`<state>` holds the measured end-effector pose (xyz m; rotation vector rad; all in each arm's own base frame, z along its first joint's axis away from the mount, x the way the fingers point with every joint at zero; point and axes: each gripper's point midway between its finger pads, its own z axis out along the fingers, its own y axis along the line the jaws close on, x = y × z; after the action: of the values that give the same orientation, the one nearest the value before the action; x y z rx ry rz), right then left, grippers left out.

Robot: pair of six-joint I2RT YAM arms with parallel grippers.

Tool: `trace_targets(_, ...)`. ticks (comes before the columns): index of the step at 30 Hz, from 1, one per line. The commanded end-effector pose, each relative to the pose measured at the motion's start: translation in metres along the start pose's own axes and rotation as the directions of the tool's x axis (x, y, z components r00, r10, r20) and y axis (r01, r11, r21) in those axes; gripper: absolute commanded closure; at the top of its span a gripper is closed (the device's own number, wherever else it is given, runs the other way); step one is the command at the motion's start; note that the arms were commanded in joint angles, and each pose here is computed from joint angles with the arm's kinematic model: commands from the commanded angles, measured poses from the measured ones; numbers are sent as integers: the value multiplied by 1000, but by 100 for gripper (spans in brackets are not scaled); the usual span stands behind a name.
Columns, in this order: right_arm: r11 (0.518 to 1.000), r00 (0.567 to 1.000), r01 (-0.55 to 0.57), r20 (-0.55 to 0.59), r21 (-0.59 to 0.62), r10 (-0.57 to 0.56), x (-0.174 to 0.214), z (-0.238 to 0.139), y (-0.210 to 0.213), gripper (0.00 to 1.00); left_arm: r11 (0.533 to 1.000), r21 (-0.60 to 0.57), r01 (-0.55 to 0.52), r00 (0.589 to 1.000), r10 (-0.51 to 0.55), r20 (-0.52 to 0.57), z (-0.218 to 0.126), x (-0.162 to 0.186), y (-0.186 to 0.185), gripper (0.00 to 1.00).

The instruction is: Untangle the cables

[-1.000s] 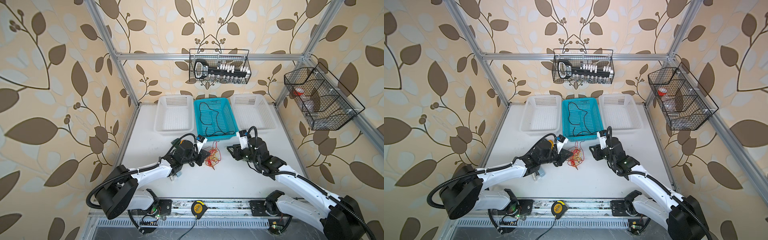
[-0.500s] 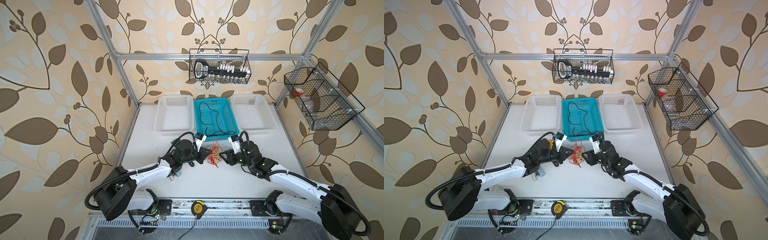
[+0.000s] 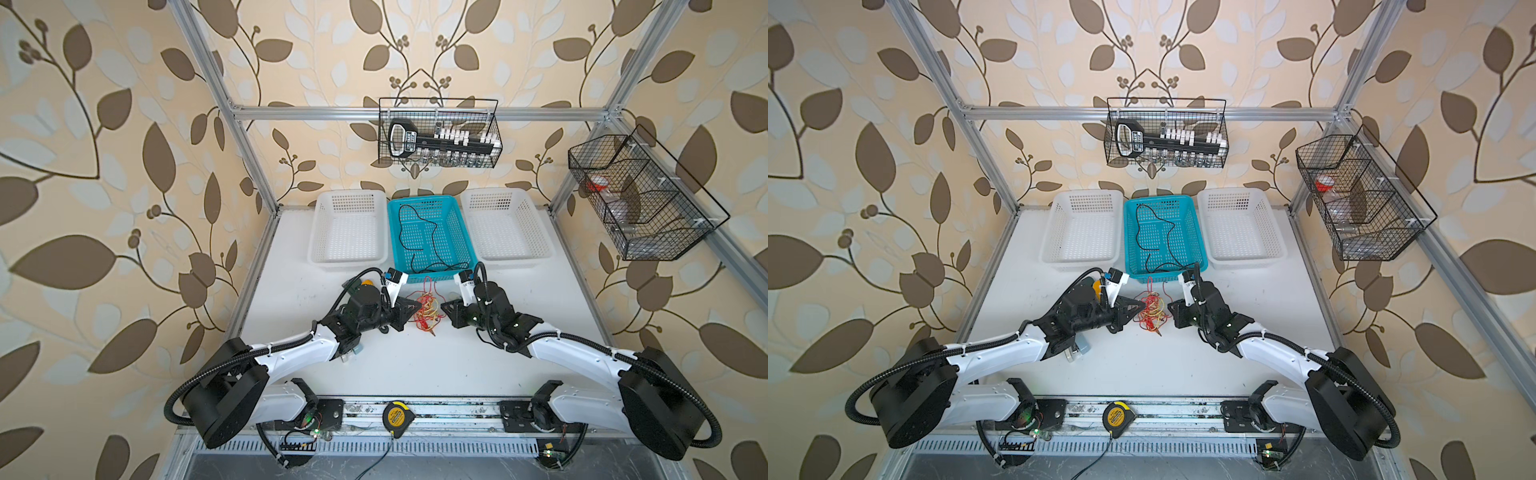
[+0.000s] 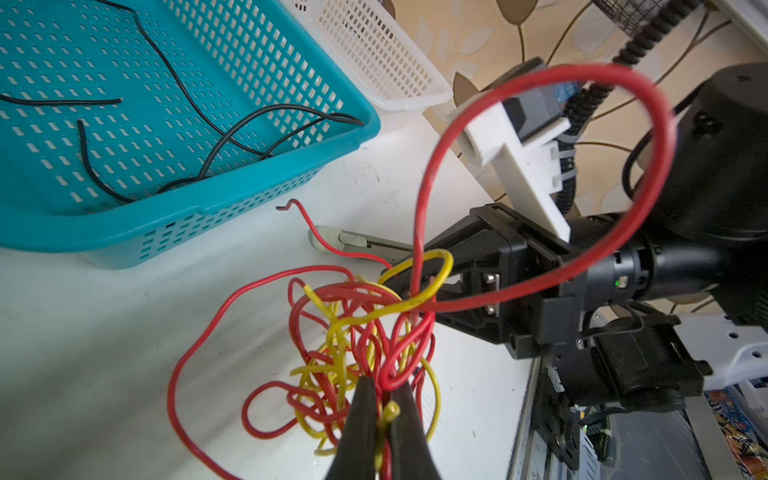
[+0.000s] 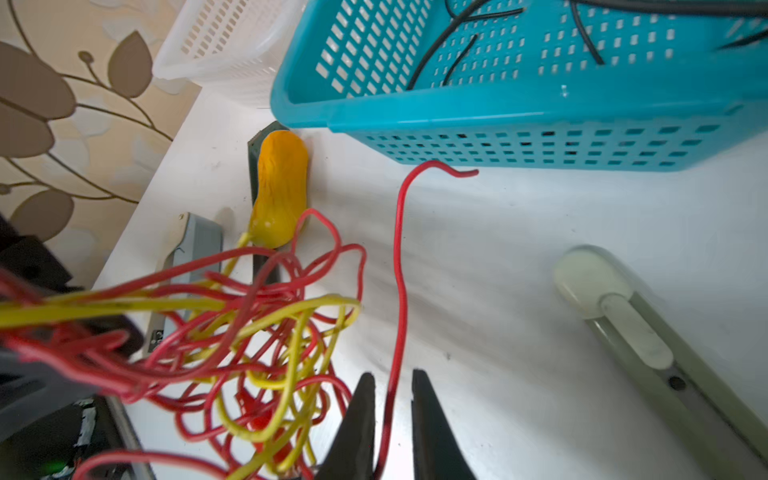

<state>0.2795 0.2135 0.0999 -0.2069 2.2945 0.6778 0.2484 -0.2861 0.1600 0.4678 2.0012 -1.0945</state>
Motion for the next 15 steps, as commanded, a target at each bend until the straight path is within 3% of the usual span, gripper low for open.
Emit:
trace_targets(1,995,1000,-23,-14,99,25,14,-2,-22,84,1000,19,-16,987,13,159,-15,-37,-13,100)
trace_targets(7,991,1000,-6,-9,133,7,12,-9,-27,77,998,-13,-55,994,56,90,-11,-22,-7,100)
trace_targets(15,997,998,64,12,48,-65,-22,-19,4,64,994,-29,-105,994,106,2,1,-7,2,100)
